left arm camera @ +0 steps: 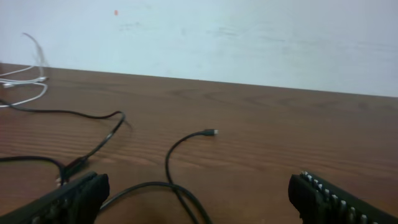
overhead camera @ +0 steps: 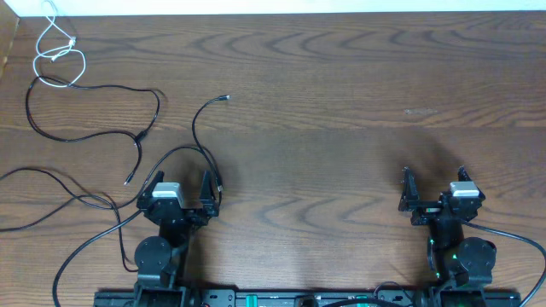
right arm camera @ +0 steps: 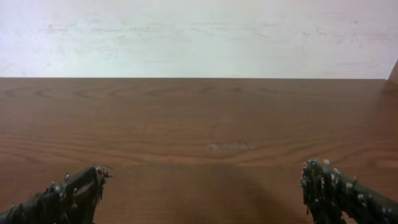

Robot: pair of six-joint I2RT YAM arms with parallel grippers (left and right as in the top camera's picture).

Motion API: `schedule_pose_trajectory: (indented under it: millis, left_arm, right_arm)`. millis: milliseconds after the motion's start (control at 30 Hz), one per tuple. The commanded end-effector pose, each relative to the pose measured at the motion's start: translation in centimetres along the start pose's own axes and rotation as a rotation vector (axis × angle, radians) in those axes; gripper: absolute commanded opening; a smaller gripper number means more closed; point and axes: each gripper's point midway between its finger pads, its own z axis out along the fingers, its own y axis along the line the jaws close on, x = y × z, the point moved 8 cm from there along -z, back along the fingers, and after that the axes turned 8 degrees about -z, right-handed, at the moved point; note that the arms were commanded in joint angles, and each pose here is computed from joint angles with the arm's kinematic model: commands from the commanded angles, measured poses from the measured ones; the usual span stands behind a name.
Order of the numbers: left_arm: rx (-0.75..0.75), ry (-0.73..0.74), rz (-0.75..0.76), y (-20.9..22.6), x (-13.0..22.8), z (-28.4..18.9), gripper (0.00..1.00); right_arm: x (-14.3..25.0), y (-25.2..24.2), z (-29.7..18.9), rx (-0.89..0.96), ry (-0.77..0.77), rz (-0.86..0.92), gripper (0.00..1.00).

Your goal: Untangle cables

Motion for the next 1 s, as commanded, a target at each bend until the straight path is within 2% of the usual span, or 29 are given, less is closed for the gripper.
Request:
schedule_pose_trajectory:
  millis: [0, 433, 967]
  left_arm:
    - [-0.043, 0.044, 0.016, 0.42, 1.08, 0.0, 0.98]
    - [-0.046, 0.045, 0.073, 0.49, 1.06, 0.0, 0.98]
    - [-0.076, 0.039, 0.07, 1.0, 0.94, -0.01, 0.98]
  right_arm:
    - [0.04, -0.15, -0.05, 0.011, 0.0, -0.011, 0.99]
    - [0.04, -0.15, -0.05, 0.011, 0.0, -0.011, 0.99]
    - [0.04, -0.15, -0.05, 0.011, 0.0, -0.011, 0.99]
